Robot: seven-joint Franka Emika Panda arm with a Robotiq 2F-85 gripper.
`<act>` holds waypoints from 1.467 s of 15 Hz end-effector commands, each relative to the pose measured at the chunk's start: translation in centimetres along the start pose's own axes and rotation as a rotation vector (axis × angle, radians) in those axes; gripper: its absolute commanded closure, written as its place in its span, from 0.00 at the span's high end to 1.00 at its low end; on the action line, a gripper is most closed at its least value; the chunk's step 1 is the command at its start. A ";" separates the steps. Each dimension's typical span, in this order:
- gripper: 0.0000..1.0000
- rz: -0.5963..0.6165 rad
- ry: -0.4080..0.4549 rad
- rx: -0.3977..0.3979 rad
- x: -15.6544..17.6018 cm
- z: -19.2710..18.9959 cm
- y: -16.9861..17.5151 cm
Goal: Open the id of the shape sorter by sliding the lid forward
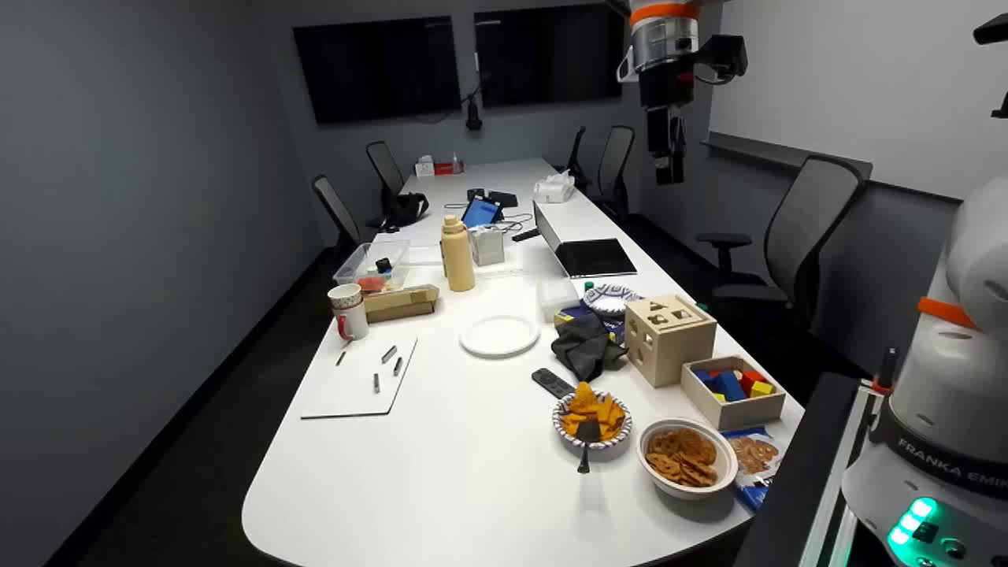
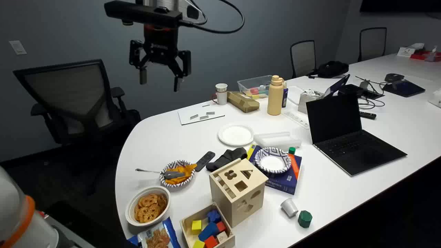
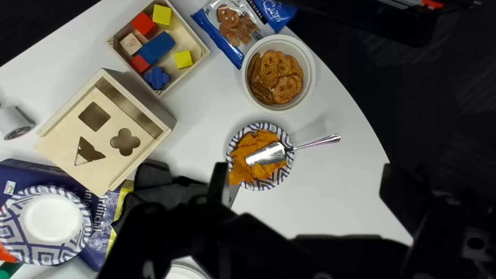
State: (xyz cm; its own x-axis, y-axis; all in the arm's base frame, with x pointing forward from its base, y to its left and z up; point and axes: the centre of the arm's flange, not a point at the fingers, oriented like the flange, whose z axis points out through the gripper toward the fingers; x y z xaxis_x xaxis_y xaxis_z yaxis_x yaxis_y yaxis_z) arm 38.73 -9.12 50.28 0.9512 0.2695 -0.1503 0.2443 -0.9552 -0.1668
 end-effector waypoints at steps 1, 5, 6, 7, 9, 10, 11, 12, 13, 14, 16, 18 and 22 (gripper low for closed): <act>1.00 0.000 0.000 0.000 0.0 0.0 0.0; 1.00 0.125 0.032 0.000 1.7 0.5 1.3; 1.00 0.191 0.066 0.000 2.6 0.9 2.2; 1.00 0.240 0.080 0.002 3.4 1.7 3.3; 1.00 0.343 0.116 0.003 3.8 3.4 5.0; 1.00 0.394 0.130 0.000 3.8 4.3 5.9; 1.00 0.447 0.140 -0.009 3.6 5.3 6.8; 1.00 0.500 0.150 -0.017 3.4 6.1 7.6; 1.00 0.552 0.158 -0.025 3.3 7.0 8.7; 1.00 0.604 0.171 -0.030 3.2 7.6 9.6; 1.00 0.709 0.190 -0.045 3.4 9.0 11.7; 1.00 0.814 0.201 -0.069 3.8 10.4 13.7; 1.00 1.015 0.180 -0.140 5.0 13.9 16.8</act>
State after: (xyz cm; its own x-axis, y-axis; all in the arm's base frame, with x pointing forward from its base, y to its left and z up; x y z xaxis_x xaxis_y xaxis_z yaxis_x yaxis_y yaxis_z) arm 43.72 -21.03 35.86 0.8129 -0.5821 -0.0183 -0.5822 -0.8130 0.0009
